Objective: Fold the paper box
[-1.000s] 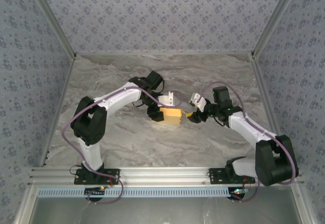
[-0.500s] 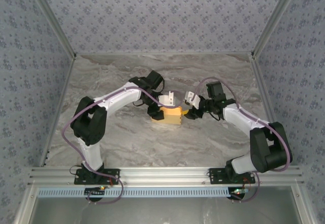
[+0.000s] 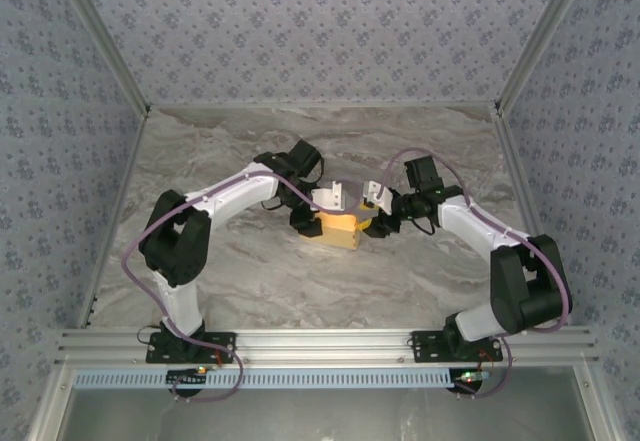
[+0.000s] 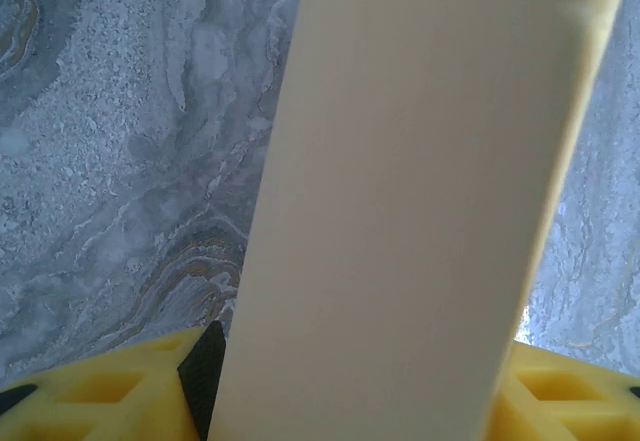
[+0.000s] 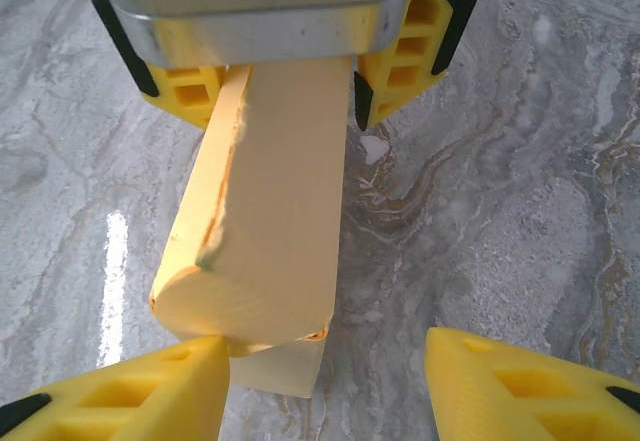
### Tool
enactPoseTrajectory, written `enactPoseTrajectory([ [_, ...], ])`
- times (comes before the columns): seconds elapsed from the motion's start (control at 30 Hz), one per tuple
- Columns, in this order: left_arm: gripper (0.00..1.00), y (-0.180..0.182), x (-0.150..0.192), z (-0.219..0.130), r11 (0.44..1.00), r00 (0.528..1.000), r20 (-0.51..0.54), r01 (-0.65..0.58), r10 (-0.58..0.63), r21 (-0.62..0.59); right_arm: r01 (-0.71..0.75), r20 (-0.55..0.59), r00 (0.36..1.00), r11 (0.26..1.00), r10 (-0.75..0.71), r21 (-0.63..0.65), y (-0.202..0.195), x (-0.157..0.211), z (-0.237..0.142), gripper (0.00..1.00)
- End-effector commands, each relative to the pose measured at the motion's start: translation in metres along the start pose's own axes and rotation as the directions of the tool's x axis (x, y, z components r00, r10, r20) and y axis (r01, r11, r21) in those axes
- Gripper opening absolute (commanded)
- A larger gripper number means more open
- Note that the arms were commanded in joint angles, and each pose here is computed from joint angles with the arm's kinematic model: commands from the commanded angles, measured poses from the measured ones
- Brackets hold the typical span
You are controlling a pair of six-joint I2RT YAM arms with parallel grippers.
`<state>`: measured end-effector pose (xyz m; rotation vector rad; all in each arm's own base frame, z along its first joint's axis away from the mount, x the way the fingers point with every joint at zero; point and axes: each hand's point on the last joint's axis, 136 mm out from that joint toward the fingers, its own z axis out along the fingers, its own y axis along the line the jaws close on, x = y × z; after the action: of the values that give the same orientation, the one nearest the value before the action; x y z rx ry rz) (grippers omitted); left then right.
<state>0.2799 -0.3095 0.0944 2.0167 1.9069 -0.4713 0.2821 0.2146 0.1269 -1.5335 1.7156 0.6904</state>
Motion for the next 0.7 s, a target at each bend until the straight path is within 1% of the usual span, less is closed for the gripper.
enactPoseTrajectory([
  [0.0,0.61,-0.01,-0.006,-0.002,0.998,0.998,0.021,-0.054,0.054,0.019,0.026,0.065,0.998,0.998,-0.023,-0.053,0.004,-0.016,-0.004,0.56],
  [0.1,0.62,-0.011,-0.006,-0.001,0.998,0.998,0.018,-0.057,0.056,0.023,0.035,0.092,0.995,0.996,-0.028,-0.077,0.007,-0.023,-0.003,0.55],
  [0.17,0.64,-0.01,-0.008,-0.001,0.999,0.999,0.024,-0.046,0.046,0.022,0.049,0.101,0.994,0.994,-0.039,-0.094,0.011,-0.026,-0.003,0.57],
  [0.27,0.64,-0.007,-0.014,-0.004,1.0,0.999,0.035,-0.012,0.011,0.019,0.059,0.077,0.996,0.993,-0.051,-0.107,0.013,-0.021,0.0,0.58],
  [0.33,0.64,-0.005,-0.017,-0.01,1.0,0.999,0.036,0.01,-0.01,0.014,0.047,0.057,0.997,0.994,-0.042,-0.094,0.011,-0.016,0.001,0.6],
  [0.4,0.64,-0.002,-0.017,-0.013,1.0,0.999,0.03,0.025,-0.025,-0.004,0.039,0.034,0.999,0.998,-0.037,-0.054,0.006,-0.011,0.002,0.62],
  [0.47,0.63,-0.001,-0.014,-0.013,1.0,1.0,0.014,0.028,-0.028,-0.012,0.041,0.045,0.998,0.999,-0.04,-0.02,0.004,-0.01,0.0,0.65],
  [0.57,0.63,0.0,-0.01,-0.011,0.999,0.999,-0.007,0.036,-0.036,-0.018,0.074,0.065,0.995,0.997,-0.075,0.017,0.008,-0.011,-0.004,0.73],
  [0.67,0.63,0.002,-0.008,-0.009,0.998,0.998,-0.019,0.056,-0.056,-0.022,0.075,0.047,0.996,0.997,-0.076,0.024,0.01,-0.007,-0.002,0.76],
])
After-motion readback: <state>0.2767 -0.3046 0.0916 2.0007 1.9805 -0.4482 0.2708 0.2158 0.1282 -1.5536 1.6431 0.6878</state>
